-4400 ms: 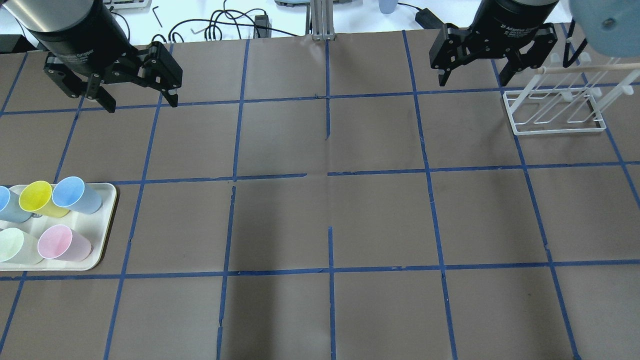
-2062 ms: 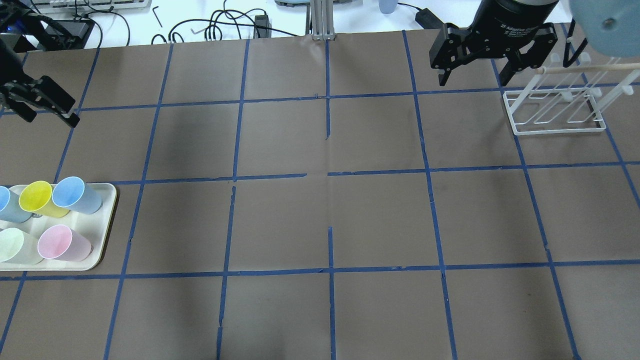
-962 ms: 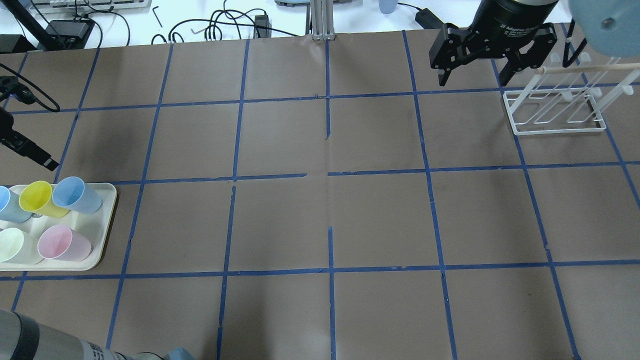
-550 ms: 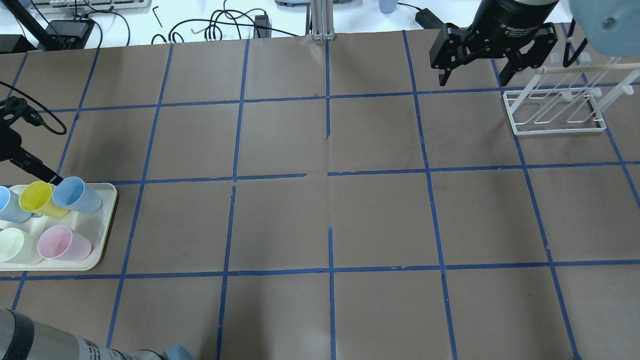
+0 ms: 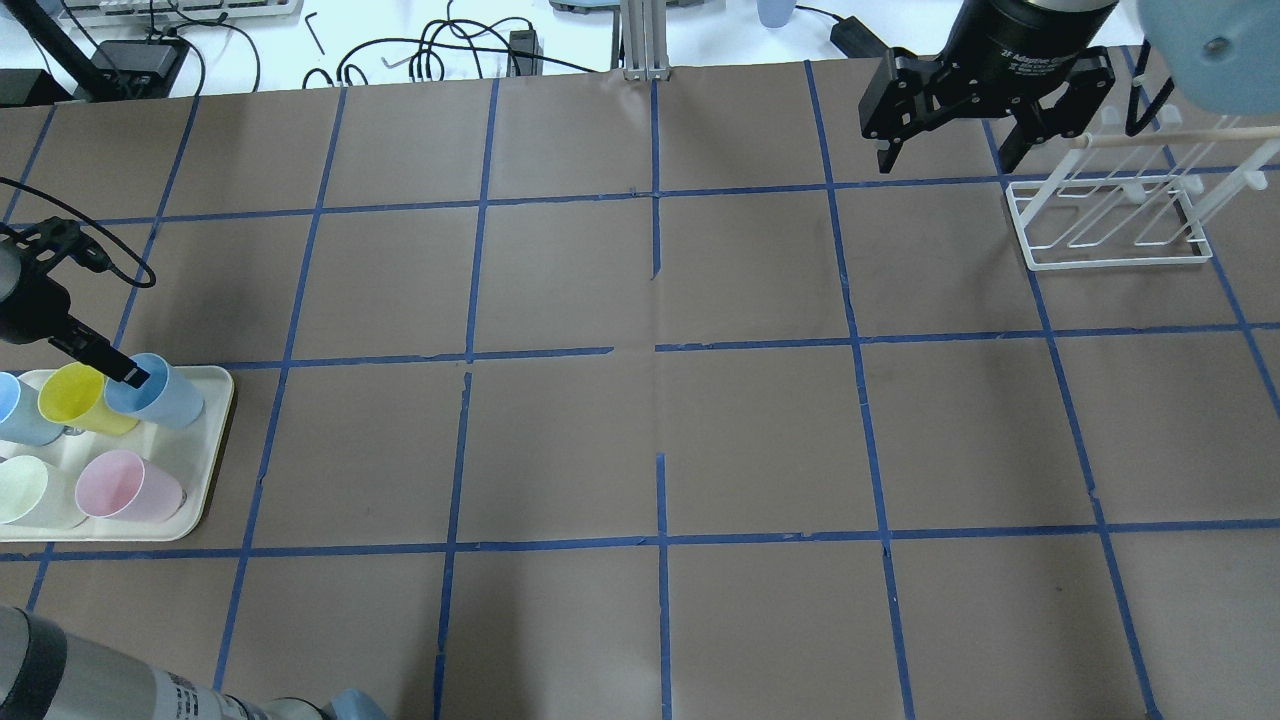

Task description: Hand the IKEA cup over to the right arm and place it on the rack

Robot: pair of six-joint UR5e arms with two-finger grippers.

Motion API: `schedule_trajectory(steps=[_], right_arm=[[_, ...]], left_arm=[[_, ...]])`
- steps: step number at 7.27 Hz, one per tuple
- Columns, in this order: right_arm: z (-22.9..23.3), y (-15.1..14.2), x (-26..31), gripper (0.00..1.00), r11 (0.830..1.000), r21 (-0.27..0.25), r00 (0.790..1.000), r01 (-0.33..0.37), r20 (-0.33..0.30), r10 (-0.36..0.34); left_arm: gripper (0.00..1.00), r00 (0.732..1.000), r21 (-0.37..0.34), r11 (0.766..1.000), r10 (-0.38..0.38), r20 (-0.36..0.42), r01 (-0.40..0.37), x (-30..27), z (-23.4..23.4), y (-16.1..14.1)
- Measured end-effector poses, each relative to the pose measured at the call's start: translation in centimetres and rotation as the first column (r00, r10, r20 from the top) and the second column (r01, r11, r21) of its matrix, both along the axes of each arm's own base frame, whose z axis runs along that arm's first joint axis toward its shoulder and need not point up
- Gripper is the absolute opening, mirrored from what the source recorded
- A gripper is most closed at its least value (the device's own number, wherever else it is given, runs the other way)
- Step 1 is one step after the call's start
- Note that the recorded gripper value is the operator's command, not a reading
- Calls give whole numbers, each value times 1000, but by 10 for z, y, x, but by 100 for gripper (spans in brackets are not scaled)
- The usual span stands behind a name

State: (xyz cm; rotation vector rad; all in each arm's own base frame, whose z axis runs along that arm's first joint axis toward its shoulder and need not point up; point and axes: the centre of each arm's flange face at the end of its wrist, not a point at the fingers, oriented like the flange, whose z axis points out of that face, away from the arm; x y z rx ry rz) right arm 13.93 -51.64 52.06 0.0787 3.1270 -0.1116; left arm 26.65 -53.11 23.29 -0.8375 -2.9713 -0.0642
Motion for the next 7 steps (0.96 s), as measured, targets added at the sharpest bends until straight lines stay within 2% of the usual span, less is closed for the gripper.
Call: schedule_trajectory(steps=[3, 5, 7], right_arm=[[0, 0, 0, 100, 1000, 0, 1000, 0, 0, 0], [0, 0, 0, 100, 1000, 0, 1000, 0, -1, 0], [0, 0, 0, 100, 1000, -1, 1000, 0, -1, 0]], left_arm=[[18, 1000, 11, 1000, 25, 8, -25, 1, -5, 0], [0, 1000, 7, 1000, 27, 14, -27, -2, 0, 0], [0, 1000, 0, 1000, 25, 13, -25, -6, 3, 0]])
